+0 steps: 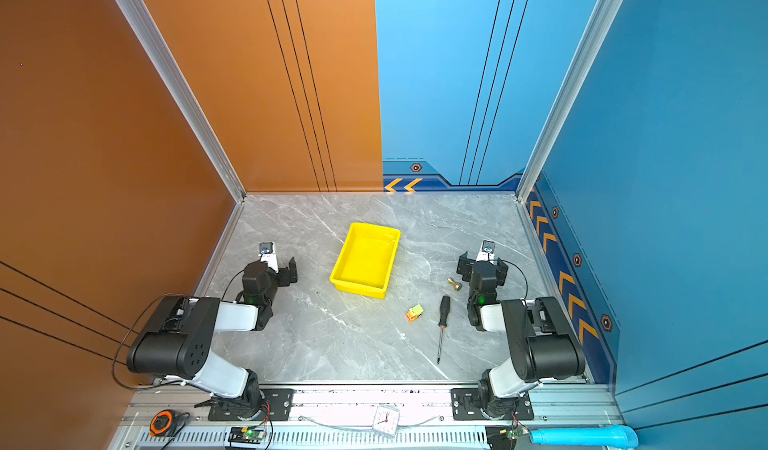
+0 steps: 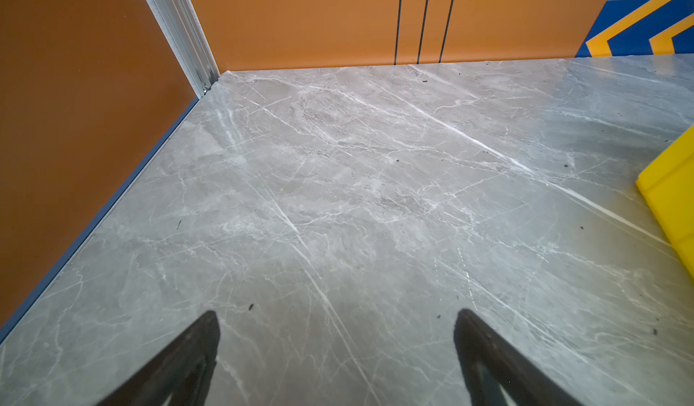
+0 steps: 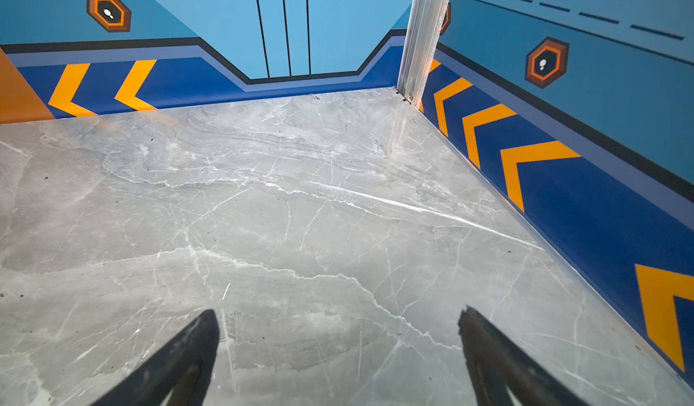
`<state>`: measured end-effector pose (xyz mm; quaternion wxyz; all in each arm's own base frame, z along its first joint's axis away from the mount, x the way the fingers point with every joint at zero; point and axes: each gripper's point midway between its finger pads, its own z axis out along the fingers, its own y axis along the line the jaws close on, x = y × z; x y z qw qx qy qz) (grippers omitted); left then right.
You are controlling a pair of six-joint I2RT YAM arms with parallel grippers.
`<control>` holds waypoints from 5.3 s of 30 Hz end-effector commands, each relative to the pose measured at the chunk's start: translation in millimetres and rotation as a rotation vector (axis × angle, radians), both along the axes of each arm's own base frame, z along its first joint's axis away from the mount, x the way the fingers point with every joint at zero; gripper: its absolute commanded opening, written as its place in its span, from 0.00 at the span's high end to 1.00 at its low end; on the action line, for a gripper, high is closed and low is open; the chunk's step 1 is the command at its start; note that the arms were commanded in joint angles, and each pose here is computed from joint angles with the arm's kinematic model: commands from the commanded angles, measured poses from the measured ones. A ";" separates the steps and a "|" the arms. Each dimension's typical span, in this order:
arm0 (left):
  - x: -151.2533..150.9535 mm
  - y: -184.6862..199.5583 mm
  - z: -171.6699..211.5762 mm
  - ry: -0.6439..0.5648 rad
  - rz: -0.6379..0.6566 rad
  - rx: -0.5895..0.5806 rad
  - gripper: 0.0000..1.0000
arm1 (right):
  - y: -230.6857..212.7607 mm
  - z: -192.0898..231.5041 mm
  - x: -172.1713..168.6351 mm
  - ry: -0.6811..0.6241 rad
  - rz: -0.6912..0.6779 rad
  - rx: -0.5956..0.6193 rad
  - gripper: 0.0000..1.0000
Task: Put the screwdriver in the bin
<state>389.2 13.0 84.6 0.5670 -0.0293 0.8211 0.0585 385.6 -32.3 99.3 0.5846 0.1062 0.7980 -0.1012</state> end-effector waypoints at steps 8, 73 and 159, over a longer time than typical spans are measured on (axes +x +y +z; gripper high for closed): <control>6.6 0.7 5.1 -0.013 -0.002 0.008 0.02 | -3.8 -1.9 -0.7 -0.003 -0.020 -0.001 0.00; -47.6 -129.0 73.1 0.476 -0.271 -0.311 0.02 | 64.3 15.2 -131.6 0.648 -0.111 0.435 0.00; -87.3 -164.1 107.6 0.430 -0.610 -0.461 0.02 | 350.5 122.6 106.8 0.470 0.469 0.467 1.00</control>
